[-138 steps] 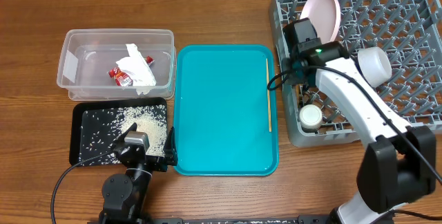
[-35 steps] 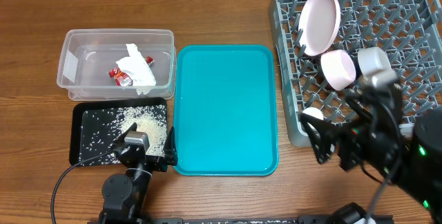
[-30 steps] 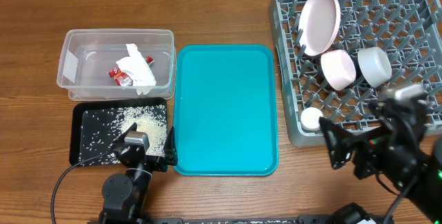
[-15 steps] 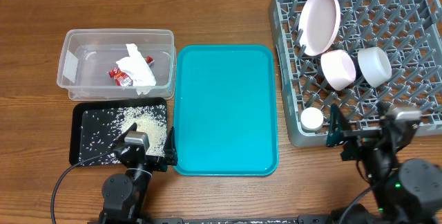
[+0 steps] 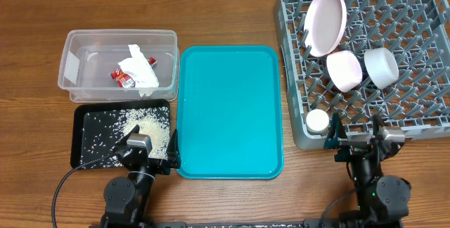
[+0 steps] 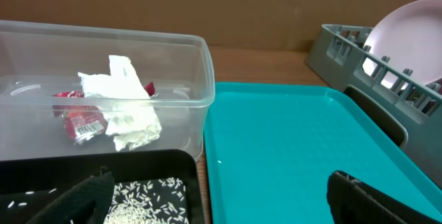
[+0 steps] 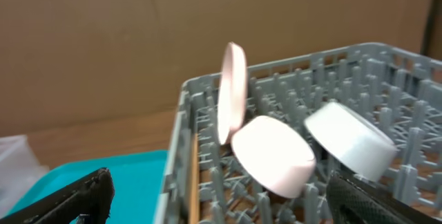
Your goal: Sort waste into correct bins and load items into the dishwasher
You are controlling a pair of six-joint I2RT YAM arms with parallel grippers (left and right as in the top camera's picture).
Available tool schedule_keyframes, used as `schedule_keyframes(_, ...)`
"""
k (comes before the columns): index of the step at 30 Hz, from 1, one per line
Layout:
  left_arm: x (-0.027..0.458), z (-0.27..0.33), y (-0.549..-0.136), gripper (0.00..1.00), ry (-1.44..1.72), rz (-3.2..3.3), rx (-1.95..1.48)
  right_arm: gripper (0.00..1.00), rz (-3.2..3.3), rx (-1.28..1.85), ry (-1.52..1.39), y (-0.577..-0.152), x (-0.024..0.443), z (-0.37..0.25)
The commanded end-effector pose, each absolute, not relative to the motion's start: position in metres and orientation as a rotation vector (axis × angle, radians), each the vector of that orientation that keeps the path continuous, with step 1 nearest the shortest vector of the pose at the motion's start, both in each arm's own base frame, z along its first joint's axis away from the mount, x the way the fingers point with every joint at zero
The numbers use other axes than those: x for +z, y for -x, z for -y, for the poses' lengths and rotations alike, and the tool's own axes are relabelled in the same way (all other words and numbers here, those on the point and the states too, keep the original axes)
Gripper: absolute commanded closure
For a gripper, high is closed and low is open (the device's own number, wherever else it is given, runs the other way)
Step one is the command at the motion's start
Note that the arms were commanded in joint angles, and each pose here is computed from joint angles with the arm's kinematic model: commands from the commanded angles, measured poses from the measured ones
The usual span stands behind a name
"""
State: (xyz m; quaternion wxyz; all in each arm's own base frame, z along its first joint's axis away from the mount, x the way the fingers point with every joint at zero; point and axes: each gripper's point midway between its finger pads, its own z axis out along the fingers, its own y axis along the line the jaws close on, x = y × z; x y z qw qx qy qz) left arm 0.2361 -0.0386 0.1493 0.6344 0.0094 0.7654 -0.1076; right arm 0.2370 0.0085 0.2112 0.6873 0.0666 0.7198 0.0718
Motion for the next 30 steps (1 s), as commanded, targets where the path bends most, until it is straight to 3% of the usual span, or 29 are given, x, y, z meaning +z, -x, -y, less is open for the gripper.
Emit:
schedule_keyframes(1,0.15,0.042,-0.235,0.0,-0.05,-1.742,-0.246,0.0,-1.571,0.156,-0.164,-0.24,0.194,-0.003)
schedule_keyframes(5,0.15,0.042,-0.235,0.0,-0.05,-1.742,-0.246,0.0,-1.577,0.146,-0.175,-0.247,0.172,0.001)
schedule_keyframes(30,0.15,0.042,-0.235,0.0,-0.05,-1.742,-0.246,0.0,-1.579,0.148,-0.172,-0.247,0.172,0.0)
